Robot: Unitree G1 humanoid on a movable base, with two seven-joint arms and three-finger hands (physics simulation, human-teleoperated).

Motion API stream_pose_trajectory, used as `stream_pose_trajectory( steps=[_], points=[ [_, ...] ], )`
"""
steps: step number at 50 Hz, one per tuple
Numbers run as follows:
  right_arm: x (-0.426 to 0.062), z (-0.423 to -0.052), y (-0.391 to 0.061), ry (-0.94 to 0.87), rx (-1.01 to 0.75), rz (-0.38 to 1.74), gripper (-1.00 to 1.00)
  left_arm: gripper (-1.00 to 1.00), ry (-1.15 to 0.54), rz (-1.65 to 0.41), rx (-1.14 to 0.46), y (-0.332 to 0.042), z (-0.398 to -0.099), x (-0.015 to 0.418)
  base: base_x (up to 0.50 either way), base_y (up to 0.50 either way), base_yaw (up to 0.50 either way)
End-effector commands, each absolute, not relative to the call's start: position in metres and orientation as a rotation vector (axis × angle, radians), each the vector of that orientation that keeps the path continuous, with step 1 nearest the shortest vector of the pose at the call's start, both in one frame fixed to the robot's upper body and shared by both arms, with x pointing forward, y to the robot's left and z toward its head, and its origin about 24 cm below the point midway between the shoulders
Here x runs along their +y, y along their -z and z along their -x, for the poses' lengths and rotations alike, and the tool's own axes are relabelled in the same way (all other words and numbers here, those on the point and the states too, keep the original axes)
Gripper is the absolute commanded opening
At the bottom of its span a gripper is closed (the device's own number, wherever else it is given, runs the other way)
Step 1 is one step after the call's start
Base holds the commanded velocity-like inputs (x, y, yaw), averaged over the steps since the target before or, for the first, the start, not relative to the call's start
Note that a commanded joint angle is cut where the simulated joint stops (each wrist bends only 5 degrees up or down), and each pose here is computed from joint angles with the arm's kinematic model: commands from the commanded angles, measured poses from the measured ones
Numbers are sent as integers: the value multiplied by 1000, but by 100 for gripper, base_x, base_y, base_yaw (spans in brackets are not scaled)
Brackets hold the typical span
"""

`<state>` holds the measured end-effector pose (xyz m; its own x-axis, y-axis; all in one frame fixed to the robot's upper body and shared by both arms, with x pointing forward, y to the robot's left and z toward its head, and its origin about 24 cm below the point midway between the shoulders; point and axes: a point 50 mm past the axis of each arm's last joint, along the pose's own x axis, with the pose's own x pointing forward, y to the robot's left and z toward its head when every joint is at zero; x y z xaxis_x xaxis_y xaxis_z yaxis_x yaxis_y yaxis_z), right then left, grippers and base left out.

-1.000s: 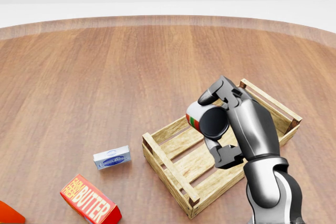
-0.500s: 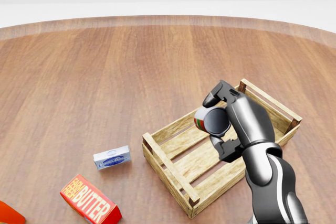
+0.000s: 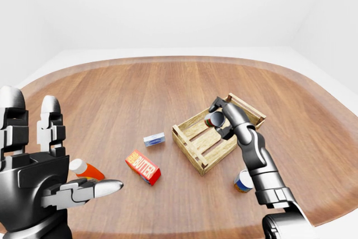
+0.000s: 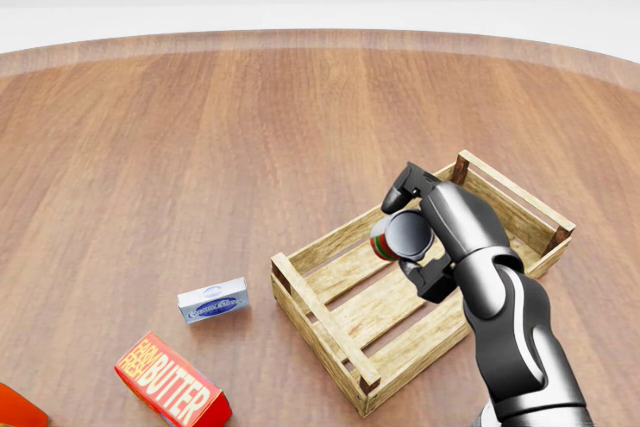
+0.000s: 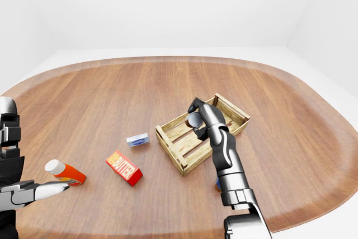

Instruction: Pick up the tomato sauce, and put it in the wooden tray.

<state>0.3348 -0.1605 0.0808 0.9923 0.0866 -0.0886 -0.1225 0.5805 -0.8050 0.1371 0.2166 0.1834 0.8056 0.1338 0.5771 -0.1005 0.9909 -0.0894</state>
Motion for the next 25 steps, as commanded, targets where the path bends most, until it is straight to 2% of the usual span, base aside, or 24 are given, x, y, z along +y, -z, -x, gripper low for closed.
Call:
stream_pose_trajectory(
  steps=[1,25],
  points=[
    [-161,-352,-77,-189,119,954,-100,99,-126,56,-623,-184,-137,217,0,0,0],
    [-176,-380,-72,-267,321,1012,-100,98,-128,57,-634,-185,-136,219,0,0,0]
  ],
)
